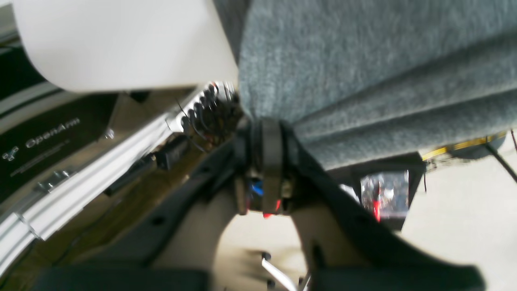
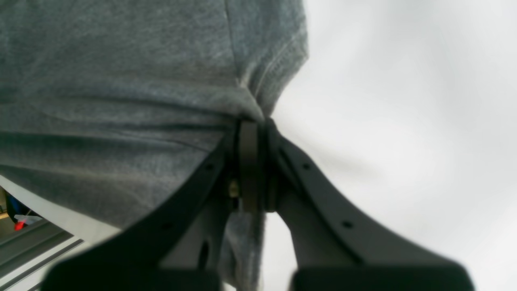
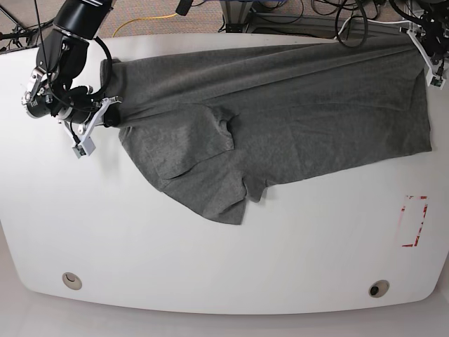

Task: Fold the T-shirt properly
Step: 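Drag the held shirt with both grippers away from the table front, then release and move the right gripper to the shirt's hem corner, grasp it, then lower the left gripper to the hem corner and grasp it, then lift the hem with both grippers and fold it over toward the collar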

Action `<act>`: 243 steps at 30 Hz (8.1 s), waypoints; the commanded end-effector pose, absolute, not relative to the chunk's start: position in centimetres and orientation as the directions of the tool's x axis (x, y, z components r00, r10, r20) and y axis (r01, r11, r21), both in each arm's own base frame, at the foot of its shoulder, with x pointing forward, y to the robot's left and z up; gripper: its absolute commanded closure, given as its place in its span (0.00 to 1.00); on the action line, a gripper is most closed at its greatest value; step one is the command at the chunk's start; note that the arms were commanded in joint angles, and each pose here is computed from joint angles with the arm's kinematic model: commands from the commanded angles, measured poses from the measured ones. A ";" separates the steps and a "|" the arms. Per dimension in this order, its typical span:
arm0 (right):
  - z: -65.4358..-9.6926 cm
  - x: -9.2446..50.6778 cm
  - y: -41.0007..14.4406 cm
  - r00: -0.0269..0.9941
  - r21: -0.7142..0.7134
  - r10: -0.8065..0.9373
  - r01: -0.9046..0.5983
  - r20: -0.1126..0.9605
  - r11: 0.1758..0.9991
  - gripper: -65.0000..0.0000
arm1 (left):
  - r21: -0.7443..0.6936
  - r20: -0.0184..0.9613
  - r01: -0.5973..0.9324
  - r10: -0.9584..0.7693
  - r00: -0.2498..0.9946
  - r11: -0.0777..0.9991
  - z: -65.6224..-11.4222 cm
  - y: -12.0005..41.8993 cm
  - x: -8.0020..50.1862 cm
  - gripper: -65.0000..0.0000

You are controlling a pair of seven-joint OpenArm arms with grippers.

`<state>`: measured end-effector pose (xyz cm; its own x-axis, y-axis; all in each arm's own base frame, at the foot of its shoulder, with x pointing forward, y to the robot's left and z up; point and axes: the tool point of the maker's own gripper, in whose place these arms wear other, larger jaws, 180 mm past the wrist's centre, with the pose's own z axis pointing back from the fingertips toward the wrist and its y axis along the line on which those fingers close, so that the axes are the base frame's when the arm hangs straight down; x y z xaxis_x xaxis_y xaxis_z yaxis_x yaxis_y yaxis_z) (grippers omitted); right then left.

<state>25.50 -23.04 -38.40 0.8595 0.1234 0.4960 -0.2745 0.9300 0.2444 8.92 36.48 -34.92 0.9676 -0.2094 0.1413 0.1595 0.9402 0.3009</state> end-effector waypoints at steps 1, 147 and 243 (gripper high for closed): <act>-37.4 26.1 -24.1 0.842 0.204 0.135 -0.278 0.523 0.939 1.00 | 0.351 0.114 0.168 -0.220 0.969 0.921 -34.0 37.7 8.8 0.77; -38.0 41.1 -21.4 0.763 0.289 0.046 -0.298 0.644 0.910 1.00 | -0.007 0.683 -0.068 0.055 0.728 0.998 -37.2 38.4 37.7 0.22; -36.6 25.5 -28.9 0.857 -0.063 0.279 -0.280 0.433 0.958 1.00 | 0.382 0.470 0.205 -0.380 0.797 0.901 -34.0 32.4 25.3 1.00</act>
<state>24.83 -27.04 -38.54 0.8729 0.2459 0.4215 -0.2832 0.9587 0.0273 25.31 30.79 -35.05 0.7891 -0.3694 0.4908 0.2292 0.9184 0.3226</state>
